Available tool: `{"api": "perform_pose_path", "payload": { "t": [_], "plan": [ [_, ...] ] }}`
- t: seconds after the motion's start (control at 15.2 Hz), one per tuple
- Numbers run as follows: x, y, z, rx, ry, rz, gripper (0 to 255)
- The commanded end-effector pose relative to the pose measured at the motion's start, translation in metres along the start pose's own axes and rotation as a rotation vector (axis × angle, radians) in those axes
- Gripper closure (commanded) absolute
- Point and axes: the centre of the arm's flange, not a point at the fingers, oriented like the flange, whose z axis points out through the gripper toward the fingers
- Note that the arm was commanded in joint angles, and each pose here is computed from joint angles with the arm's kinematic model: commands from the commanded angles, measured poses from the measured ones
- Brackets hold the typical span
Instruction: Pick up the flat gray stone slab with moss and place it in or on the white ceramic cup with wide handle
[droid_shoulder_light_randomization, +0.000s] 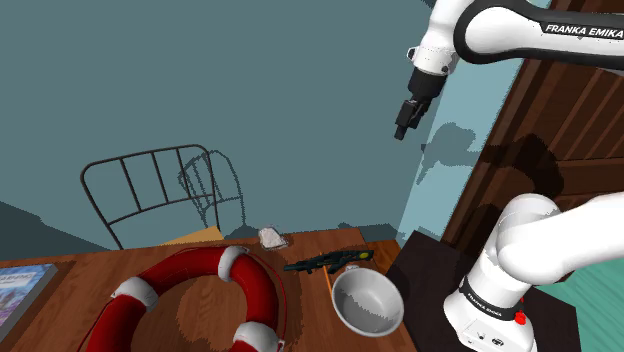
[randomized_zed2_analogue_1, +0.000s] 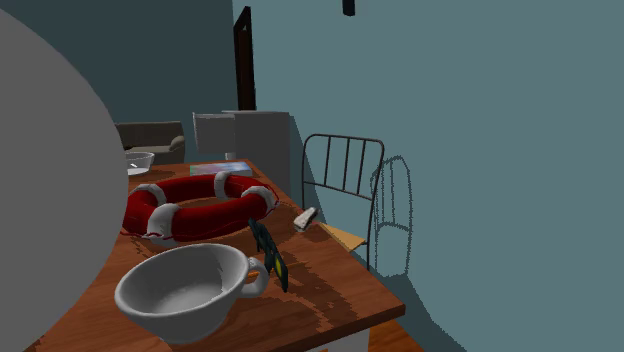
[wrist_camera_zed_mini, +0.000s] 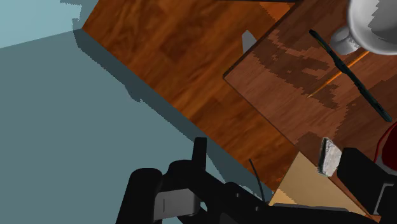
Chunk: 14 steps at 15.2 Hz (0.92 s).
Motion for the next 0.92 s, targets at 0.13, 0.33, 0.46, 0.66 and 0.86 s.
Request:
{"api": "perform_pose_path", "payload": {
  "t": [0.13,0.33,0.46,0.66,0.86],
  "plan": [
    [0.013,-0.011,0.020,0.008,-0.004,-0.003,0],
    [0.031,-0.027,0.051,0.020,-0.009,-0.008,0],
    [0.044,-0.038,0.071,0.027,-0.013,-0.012,0],
    [0.062,-0.055,0.101,0.039,-0.018,-0.017,0],
    [0.080,-0.073,0.131,0.051,-0.024,-0.022,0]
  ]
}}
